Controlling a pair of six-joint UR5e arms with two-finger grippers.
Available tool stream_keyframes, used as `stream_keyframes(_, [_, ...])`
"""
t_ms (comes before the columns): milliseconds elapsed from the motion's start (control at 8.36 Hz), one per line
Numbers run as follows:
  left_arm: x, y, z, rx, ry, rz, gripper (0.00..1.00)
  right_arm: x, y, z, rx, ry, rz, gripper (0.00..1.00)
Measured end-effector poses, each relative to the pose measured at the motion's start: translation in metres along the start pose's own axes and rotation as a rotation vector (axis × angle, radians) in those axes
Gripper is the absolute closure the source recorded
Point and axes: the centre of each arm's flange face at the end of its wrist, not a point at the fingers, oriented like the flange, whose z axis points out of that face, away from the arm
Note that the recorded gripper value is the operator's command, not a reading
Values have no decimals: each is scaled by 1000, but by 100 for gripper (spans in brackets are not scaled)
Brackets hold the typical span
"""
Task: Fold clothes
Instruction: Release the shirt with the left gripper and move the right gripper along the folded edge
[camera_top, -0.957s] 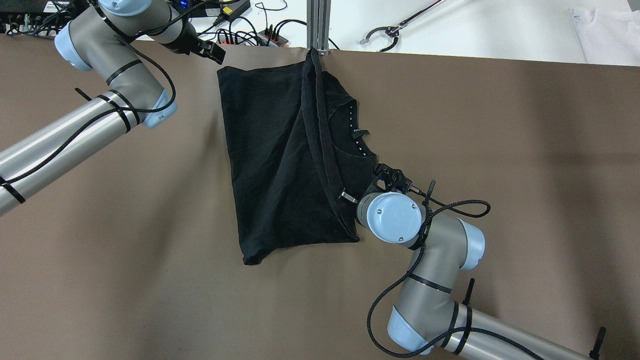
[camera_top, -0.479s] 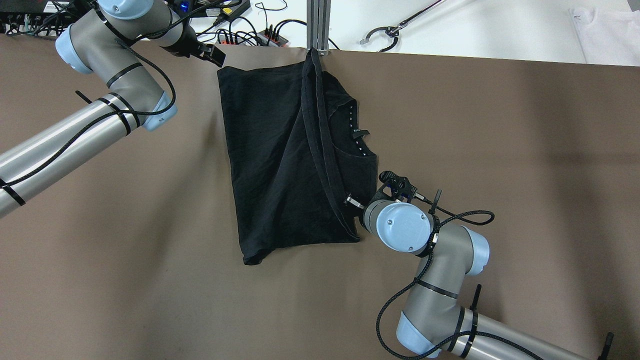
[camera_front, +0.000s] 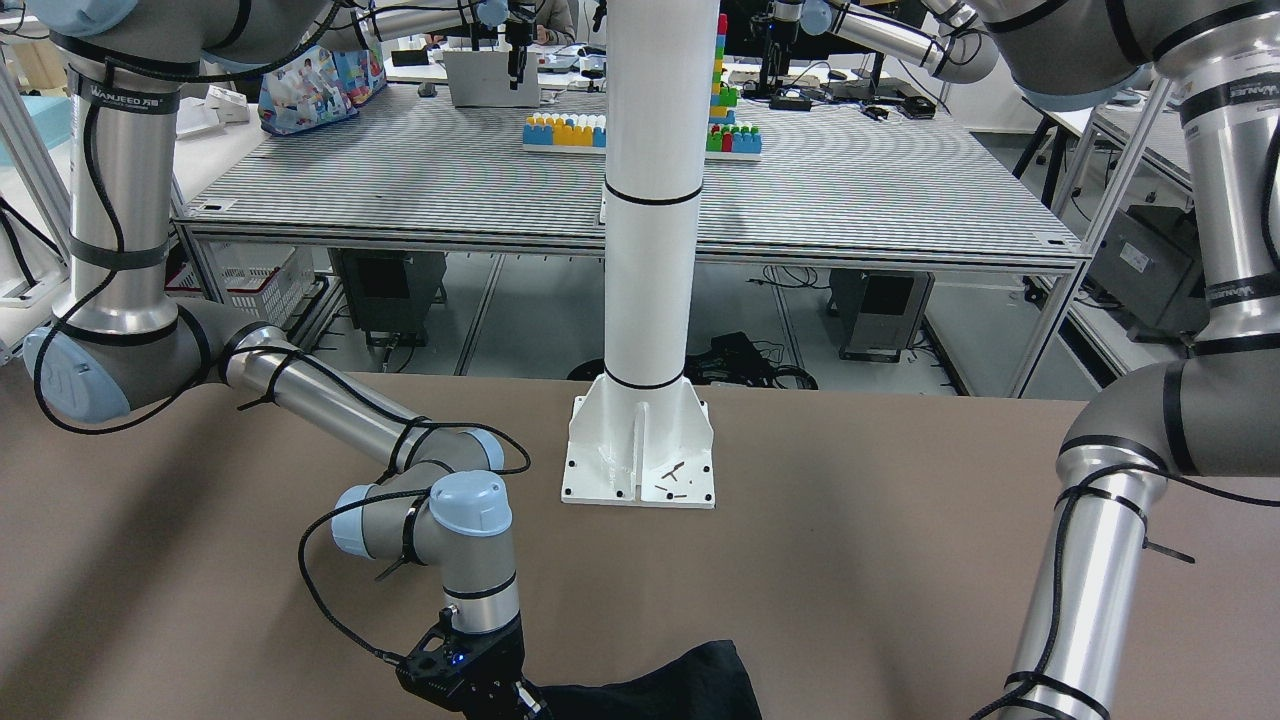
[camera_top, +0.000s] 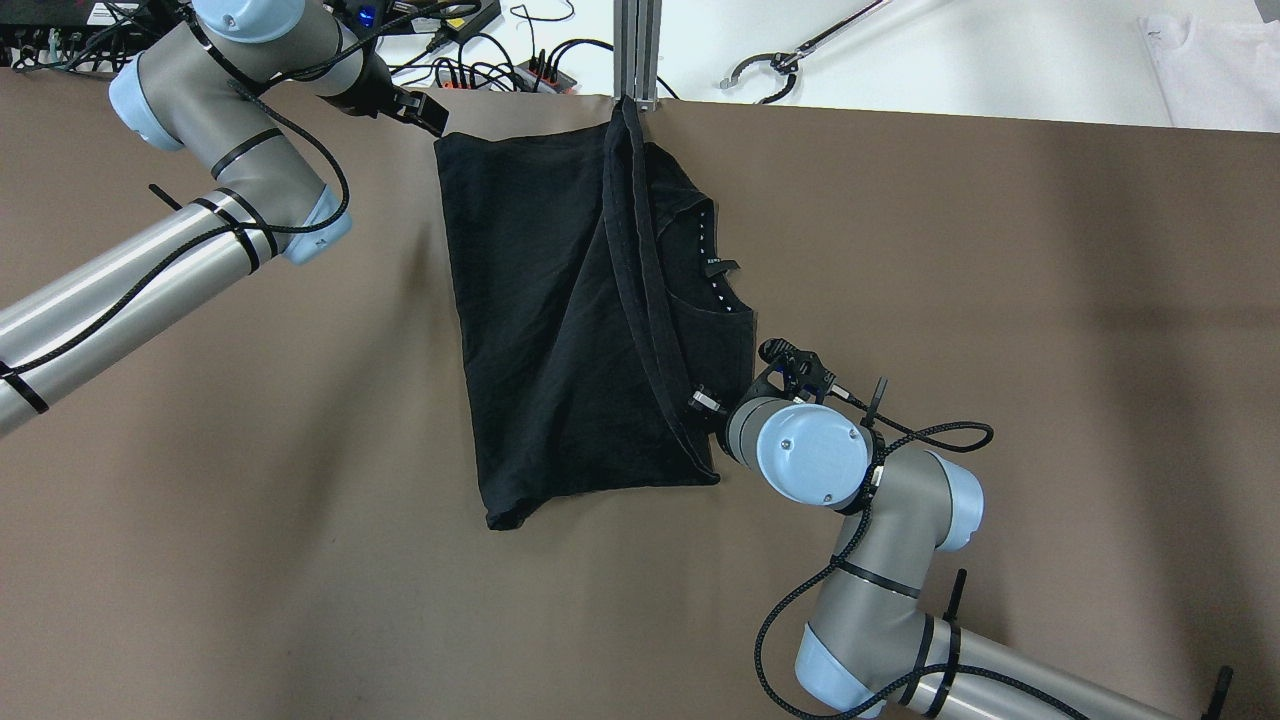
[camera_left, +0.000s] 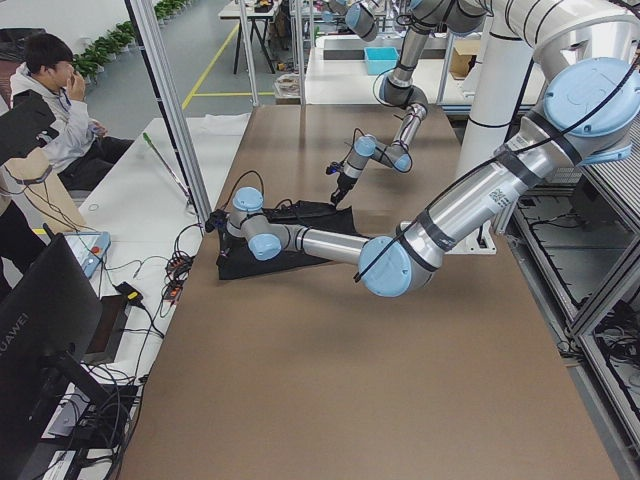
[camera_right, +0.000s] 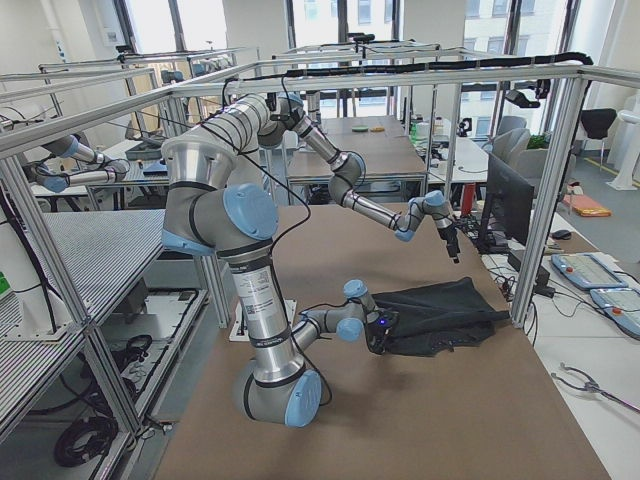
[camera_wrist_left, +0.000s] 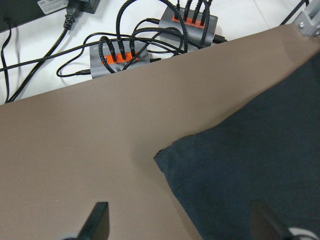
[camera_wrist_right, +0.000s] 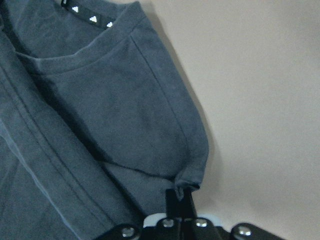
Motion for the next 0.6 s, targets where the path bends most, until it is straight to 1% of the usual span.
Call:
stream_keyframes(239, [-1, 2, 1, -1, -1, 0, 0, 6, -3, -14, -6, -16, -5, 100])
stream_keyframes(479, [1, 10, 2, 5, -1, 6, 0, 33, -1, -44, -25, -34, -16, 100])
stream_keyframes(598, [2, 13, 1, 8, -1, 9, 0, 51, 7, -56, -41, -32, -26, 100])
